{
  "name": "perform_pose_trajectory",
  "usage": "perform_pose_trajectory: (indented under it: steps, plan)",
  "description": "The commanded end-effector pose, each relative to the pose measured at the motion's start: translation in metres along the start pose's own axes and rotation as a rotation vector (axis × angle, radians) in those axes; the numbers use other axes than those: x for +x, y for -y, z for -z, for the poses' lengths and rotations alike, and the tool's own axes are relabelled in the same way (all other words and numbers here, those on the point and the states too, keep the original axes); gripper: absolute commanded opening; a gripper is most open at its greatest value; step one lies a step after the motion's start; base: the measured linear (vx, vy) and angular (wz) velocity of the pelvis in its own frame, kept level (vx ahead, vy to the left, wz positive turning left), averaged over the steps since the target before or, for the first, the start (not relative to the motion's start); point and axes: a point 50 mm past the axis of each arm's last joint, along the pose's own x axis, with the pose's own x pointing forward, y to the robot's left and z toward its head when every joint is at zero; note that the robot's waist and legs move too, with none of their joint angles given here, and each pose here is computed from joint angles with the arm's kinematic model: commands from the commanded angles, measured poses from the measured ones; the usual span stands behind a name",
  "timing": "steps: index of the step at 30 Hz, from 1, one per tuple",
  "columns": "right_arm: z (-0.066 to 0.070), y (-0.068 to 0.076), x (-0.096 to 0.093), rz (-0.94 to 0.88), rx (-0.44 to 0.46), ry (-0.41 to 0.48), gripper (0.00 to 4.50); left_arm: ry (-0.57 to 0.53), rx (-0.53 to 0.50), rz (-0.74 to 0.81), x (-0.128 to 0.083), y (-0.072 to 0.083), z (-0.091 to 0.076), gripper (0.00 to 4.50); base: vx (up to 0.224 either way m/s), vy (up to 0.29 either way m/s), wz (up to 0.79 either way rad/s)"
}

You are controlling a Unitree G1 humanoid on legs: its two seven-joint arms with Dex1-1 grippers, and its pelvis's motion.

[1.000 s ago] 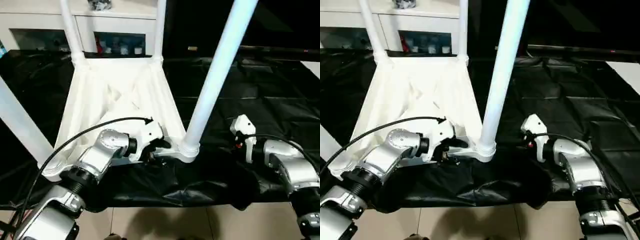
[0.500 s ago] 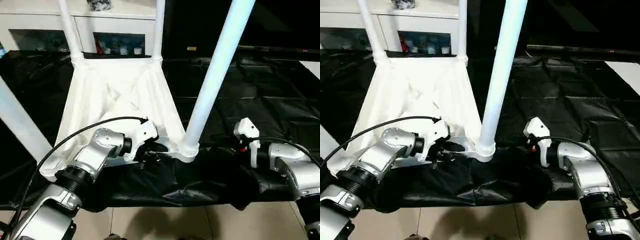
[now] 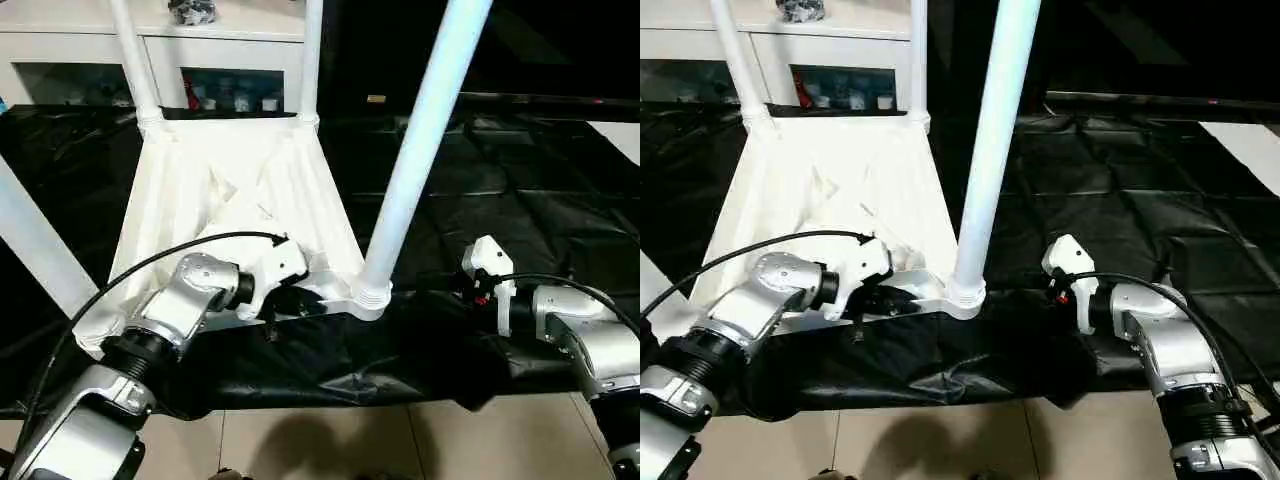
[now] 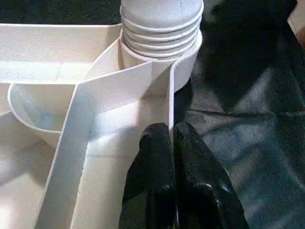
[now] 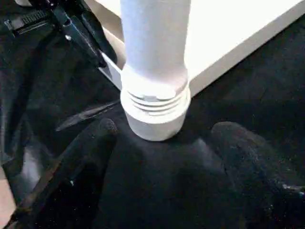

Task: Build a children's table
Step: Rotate leg to tighten

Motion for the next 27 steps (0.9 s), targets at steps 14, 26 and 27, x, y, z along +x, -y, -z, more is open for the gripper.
perform_pose_trajectory:
  steps: [14,26,27]
  plan:
    - [-0.012,0.003,0.044,0.130,-0.112,0.035,4.43,-0.025,-0.056,0.059,0.024,0.016,0.003,0.00,0.000,0.000,0.00]
    - [-0.014,0.004,0.057,0.100,-0.123,0.053,4.15,-0.022,-0.041,0.058,0.023,0.013,-0.001,0.00,0.000,0.000,0.00]
    - [-0.014,0.004,0.057,0.095,-0.125,0.051,3.96,-0.021,-0.041,0.058,0.023,0.012,-0.001,0.00,0.000,0.000,0.00]
